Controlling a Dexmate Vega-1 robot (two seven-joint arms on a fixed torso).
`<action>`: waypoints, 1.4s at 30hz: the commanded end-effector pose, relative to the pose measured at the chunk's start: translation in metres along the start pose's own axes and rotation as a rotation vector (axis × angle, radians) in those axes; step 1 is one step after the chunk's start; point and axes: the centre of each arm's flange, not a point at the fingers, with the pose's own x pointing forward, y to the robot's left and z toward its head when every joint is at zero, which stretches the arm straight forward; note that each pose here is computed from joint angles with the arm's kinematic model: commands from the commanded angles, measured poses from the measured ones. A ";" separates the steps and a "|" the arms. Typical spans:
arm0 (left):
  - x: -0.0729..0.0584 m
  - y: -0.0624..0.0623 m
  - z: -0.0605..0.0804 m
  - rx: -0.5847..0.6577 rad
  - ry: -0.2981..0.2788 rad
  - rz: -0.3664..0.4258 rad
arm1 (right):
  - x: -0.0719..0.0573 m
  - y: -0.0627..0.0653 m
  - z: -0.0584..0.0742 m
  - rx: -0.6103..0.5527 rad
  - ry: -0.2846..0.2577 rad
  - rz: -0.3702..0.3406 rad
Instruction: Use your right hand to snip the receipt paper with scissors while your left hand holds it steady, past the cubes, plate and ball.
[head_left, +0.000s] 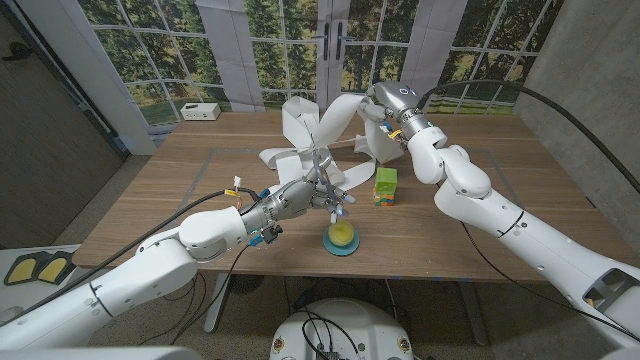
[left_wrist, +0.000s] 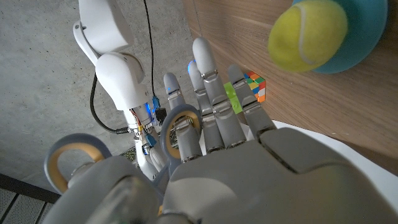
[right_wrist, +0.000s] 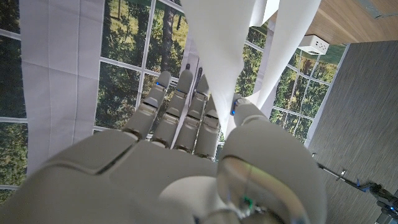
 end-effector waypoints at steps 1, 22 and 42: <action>0.000 0.002 -0.004 -0.009 -0.002 -0.002 | -0.002 -0.009 0.005 0.034 0.007 -0.004; 0.003 0.003 -0.005 -0.011 -0.001 -0.007 | 0.001 -0.014 -0.005 0.373 0.054 0.054; 0.006 0.004 -0.005 -0.013 -0.005 -0.005 | 0.008 -0.043 -0.002 0.504 0.012 -0.038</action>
